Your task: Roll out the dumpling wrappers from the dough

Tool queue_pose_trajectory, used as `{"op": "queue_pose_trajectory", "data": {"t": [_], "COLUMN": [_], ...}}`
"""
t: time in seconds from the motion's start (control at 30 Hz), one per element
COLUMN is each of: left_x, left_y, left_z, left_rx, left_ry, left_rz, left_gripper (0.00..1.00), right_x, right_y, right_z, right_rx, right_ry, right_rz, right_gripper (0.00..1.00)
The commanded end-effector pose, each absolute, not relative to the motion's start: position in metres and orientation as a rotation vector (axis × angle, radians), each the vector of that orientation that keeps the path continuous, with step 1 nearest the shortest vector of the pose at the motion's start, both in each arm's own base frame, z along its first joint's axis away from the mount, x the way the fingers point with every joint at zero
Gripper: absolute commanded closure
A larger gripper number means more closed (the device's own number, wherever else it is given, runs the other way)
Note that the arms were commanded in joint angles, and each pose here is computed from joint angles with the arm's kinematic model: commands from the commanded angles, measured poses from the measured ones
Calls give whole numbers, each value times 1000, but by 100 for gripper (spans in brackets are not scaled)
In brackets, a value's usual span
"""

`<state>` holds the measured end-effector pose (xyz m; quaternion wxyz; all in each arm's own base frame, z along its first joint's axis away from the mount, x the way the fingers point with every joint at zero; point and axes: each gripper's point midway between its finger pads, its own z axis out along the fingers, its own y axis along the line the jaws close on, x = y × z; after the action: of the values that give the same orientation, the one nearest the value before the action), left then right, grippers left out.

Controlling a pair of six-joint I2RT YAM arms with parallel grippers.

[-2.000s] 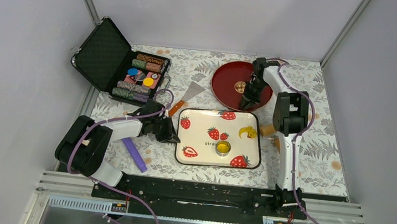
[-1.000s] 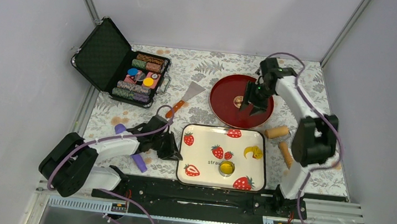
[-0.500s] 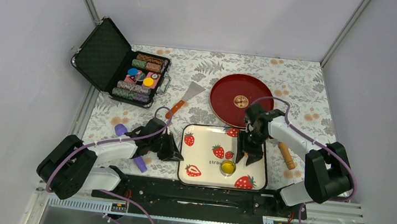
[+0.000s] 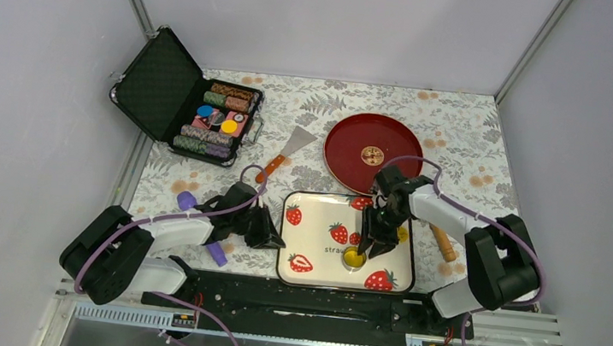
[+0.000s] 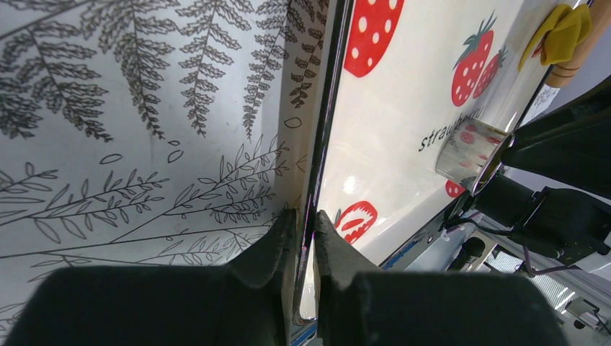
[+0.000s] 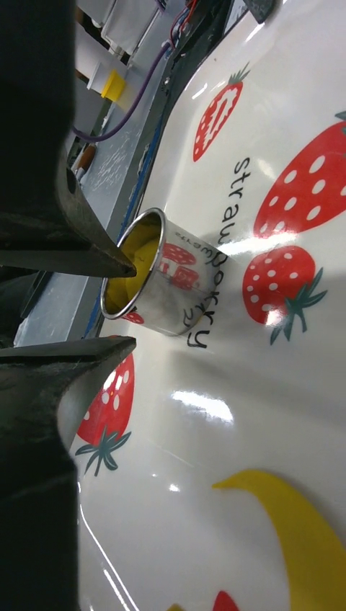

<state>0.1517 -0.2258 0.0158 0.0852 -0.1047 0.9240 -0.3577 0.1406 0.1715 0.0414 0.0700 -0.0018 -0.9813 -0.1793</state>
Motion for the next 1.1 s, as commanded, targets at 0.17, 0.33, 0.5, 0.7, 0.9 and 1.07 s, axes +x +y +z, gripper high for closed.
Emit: {"op": "queue_pose_trajectory", "data": {"t": [0.17, 0.33, 0.5, 0.7, 0.9, 1.07], "left_x": [142, 142, 142, 142, 142, 142], "left_y": [-198, -199, -199, -199, -199, -199], "left_z": [-18, -18, -17, -17, -17, -18], "left_rx": [-413, -409, -408, -405, -407, -407], "left_ry": [2823, 2826, 2824, 2822, 2824, 2824], "left_rz": [-853, -856, -857, -862, -860, -858], "left_gripper": [100, 100, 100, 100, 100, 100], "right_x": [136, 133, 132, 130, 131, 138], "right_y": [172, 174, 172, 167, 165, 166], "right_z": [28, 31, 36, 45, 64, 74], "right_rx": [15, 49, 80, 107, 125, 133], "right_ry": [-2936, -2926, -2931, -2944, -2978, -3012], "right_rz": [-480, -473, -442, -412, -429, -434], "right_gripper": [66, 78, 94, 100, 100, 100]}}
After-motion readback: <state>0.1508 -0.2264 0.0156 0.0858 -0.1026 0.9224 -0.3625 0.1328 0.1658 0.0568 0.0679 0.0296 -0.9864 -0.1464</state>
